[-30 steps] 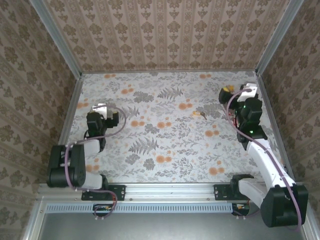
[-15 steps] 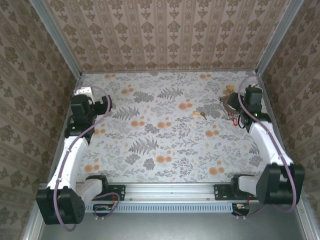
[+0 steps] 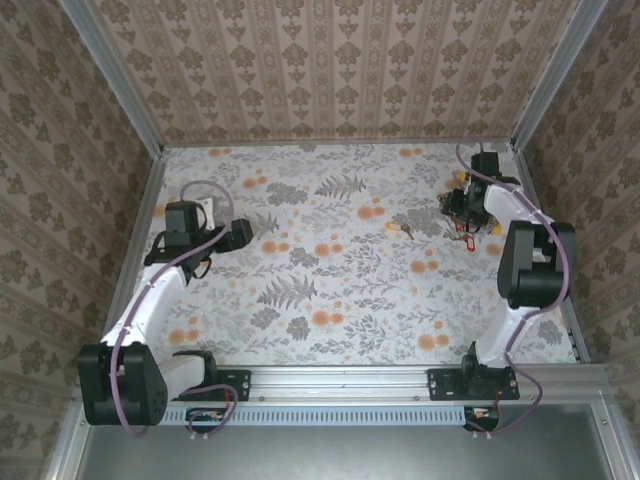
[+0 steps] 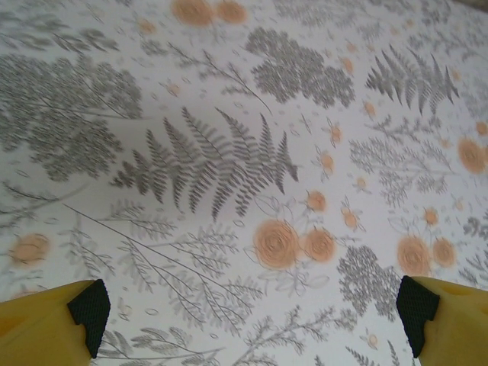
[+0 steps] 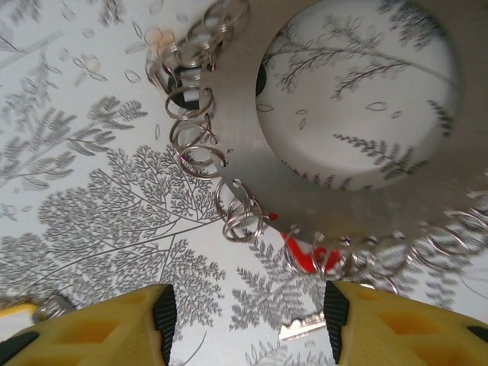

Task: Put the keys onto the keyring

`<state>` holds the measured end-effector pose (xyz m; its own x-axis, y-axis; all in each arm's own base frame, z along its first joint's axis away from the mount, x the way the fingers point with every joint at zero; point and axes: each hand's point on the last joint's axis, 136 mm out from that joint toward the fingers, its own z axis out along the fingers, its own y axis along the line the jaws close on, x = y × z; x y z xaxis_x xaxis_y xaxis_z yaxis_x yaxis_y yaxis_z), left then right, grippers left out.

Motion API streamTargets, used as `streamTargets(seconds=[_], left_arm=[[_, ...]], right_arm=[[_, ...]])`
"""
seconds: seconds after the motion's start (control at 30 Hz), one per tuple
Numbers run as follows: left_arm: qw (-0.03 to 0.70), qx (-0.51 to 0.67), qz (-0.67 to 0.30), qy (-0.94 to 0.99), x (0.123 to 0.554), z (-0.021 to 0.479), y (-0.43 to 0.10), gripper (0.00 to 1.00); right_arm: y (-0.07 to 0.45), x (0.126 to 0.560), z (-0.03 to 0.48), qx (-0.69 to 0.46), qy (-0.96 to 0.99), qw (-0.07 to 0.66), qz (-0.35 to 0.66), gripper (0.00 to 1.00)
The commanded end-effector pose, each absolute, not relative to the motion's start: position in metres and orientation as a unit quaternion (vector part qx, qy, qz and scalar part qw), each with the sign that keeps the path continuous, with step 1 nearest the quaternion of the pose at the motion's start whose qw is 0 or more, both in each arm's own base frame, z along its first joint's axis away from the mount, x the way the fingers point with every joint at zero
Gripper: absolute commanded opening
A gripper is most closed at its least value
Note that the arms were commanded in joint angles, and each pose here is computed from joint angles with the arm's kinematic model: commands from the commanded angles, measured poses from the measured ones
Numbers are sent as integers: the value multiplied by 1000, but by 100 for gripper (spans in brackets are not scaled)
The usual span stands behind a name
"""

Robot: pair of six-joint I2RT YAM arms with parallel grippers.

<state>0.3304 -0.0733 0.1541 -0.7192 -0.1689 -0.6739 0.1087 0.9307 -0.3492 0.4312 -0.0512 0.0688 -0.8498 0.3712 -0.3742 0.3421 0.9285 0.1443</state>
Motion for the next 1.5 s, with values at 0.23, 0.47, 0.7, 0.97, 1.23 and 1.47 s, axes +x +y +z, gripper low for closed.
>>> streamTargets(seconds=[0.23,0.47,0.7,0.97,1.23,1.47], left_arm=[[405,39,-149,901,324,170,-82,100],[416,84,-104,900,316,170,-91,100],[420,83,-81,900,316,170,-89,100],[421,76,-71,901,316,169,-86,100],[417,83,-53,903,312,168,-87,100],[412,111,-52,903,308,164,-99,100]], right_arm=[[-50,447,49,109,982,152,32,73],[-53,469,33,83,987,135,29,74],[-40,461,21,68,991,110,39,75],[12,436,22,39,990,104,91,73],[56,403,39,4,991,103,85,73],[74,360,35,-17,994,68,82,72]])
